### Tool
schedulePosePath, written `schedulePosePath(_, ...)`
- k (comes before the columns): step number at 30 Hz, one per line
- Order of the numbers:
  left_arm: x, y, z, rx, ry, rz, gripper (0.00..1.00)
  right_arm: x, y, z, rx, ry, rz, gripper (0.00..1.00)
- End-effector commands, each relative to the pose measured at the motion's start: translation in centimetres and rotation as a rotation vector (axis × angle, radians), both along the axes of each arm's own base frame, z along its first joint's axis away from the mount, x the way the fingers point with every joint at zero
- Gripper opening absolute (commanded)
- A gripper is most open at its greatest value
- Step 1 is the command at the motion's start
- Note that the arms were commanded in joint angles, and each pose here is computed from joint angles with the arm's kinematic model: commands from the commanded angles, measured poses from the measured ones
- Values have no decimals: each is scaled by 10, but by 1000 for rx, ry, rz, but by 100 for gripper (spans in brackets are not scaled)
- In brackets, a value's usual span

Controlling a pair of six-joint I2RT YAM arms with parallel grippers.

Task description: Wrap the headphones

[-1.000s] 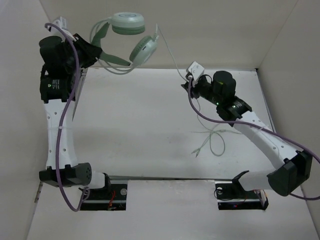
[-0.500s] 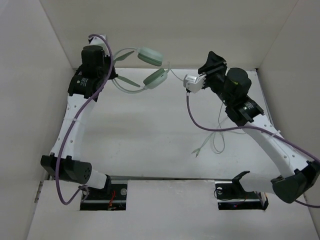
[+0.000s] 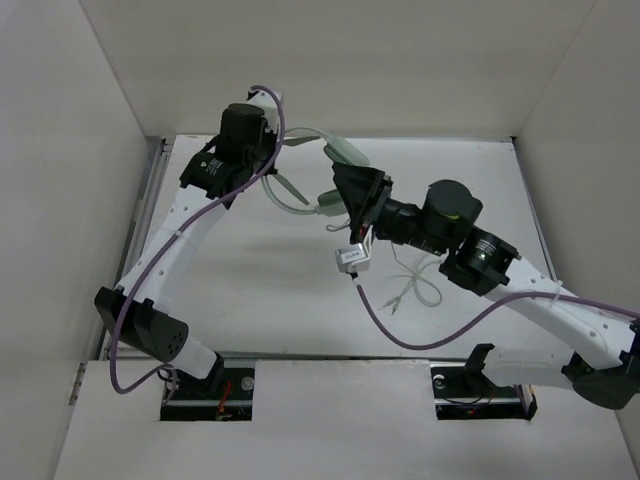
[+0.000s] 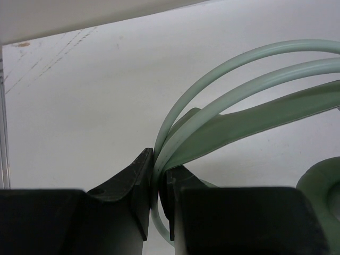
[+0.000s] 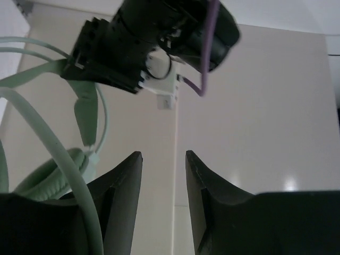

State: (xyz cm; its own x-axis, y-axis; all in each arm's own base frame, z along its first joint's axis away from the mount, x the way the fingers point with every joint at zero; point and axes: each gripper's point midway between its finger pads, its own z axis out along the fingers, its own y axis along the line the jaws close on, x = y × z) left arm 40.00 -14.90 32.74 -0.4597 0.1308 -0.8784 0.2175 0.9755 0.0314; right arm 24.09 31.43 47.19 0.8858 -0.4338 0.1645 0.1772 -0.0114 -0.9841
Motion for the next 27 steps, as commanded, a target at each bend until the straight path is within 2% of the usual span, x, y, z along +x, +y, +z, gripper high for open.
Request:
schedulePosePath(1, -20, -33, 49, -28, -156, -135, 0, 9, -5, 17, 61, 5, 0, 0)
schedulePosePath(5, -43, -61, 48, 43, -175, -271, 0, 42, -28, 10, 70, 7, -98, 0)
schedulePosePath(8, -55, -64, 35, 95, -162, -327, 0, 55, -48, 13, 81, -14, -160, 0)
schedulePosePath(14, -75, -66, 23, 77, -135, -391, 0, 72, -87, 25, 107, -29, -262, 0)
schedulePosePath(19, -98, -94, 40, 31, -152, -527, 0, 76, -86, 1, 138, 79, -252, 0)
schedulePosePath(27, -123, -123, 49, -7, -138, -667, 0, 84, -80, 3, 248, 238, -226, 0)
